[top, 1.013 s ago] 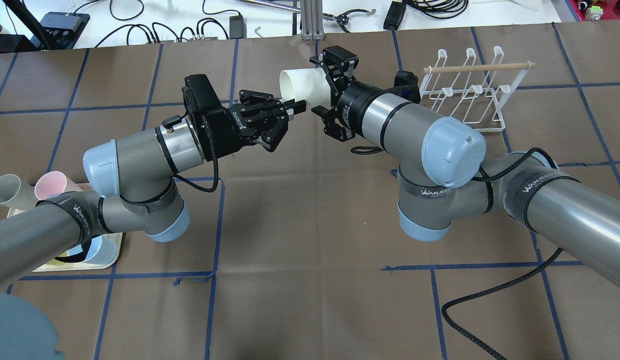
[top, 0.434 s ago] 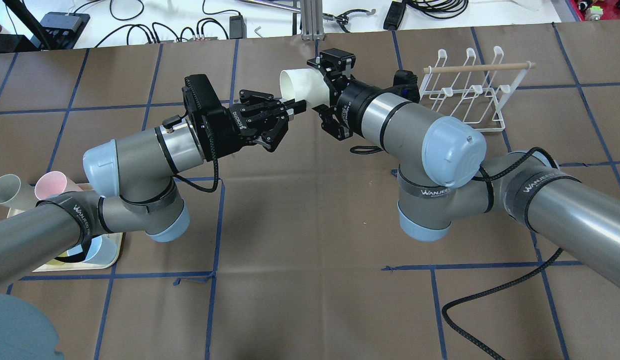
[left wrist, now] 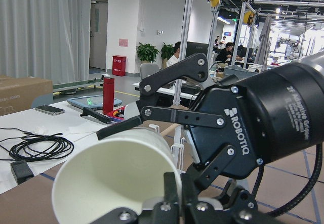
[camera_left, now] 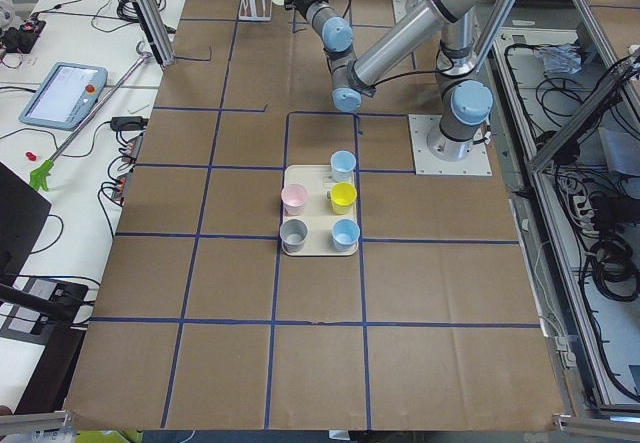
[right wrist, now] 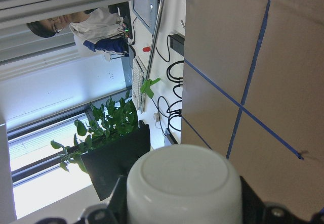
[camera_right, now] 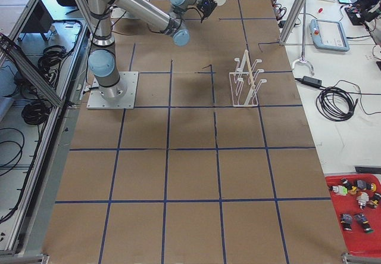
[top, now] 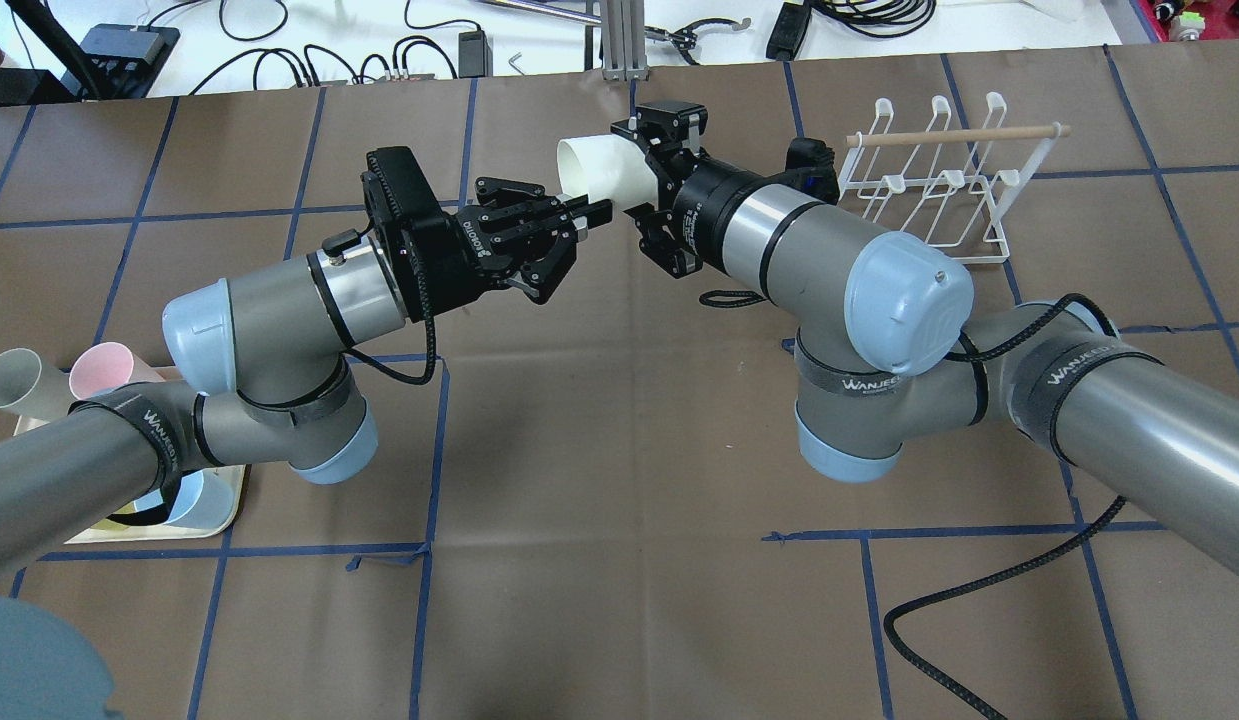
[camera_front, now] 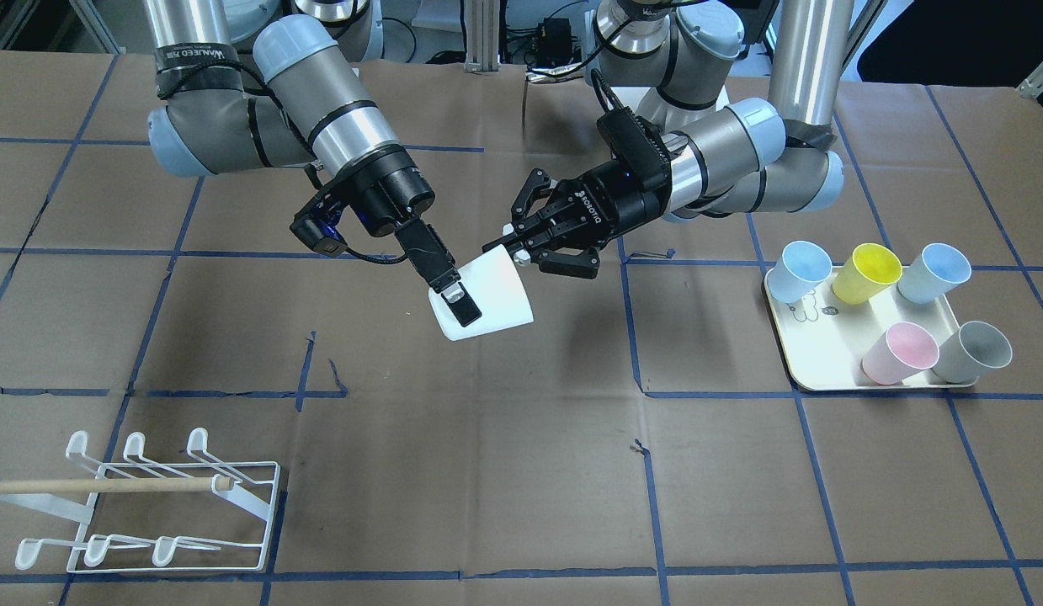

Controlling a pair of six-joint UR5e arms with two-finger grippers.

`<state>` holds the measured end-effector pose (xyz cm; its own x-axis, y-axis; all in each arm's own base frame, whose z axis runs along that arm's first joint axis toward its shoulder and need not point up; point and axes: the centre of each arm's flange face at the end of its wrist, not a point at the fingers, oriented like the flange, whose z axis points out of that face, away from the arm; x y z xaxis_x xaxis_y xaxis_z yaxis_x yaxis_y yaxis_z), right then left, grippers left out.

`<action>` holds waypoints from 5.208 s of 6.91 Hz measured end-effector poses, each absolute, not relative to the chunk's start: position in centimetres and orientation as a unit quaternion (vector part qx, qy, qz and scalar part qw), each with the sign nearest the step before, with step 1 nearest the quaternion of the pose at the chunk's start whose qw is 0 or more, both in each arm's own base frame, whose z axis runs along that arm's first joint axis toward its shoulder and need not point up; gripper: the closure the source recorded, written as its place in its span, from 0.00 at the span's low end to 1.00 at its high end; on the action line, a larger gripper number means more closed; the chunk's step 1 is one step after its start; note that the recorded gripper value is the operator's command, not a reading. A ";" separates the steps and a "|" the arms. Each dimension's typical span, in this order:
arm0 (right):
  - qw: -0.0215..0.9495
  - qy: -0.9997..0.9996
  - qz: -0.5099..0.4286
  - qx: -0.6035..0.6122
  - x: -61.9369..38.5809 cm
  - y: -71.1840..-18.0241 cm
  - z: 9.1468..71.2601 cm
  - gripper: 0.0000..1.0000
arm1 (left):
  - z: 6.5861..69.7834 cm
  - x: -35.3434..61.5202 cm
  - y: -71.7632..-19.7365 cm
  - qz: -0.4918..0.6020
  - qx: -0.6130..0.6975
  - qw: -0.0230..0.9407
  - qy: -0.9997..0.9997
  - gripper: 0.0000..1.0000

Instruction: Transfer IKEA cup to right arm and place on rack

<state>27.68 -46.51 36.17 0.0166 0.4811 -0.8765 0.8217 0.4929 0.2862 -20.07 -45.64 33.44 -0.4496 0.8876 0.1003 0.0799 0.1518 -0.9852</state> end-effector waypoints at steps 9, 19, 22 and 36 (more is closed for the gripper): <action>0.530 0.684 -0.163 0.474 27.6 -46.7 36.2 0.70 | 33.9 -16.7 -46.7 0.546 -0.331 0.368 -0.676 0.01; 0.203 0.809 -0.532 0.147 10.6 -55.7 38.4 0.75 | 41.8 -10.6 -60.7 0.335 -0.071 0.111 -0.933 0.01; 0.083 0.818 -0.567 0.048 6.2 -61.2 36.3 0.75 | 47.8 -11.1 -58.7 0.109 -0.017 0.032 -0.993 0.01; 0.040 0.830 -0.555 0.025 6.4 -64.2 26.2 0.00 | 39.0 7.9 -37.5 -0.027 -0.042 -0.006 -0.999 0.01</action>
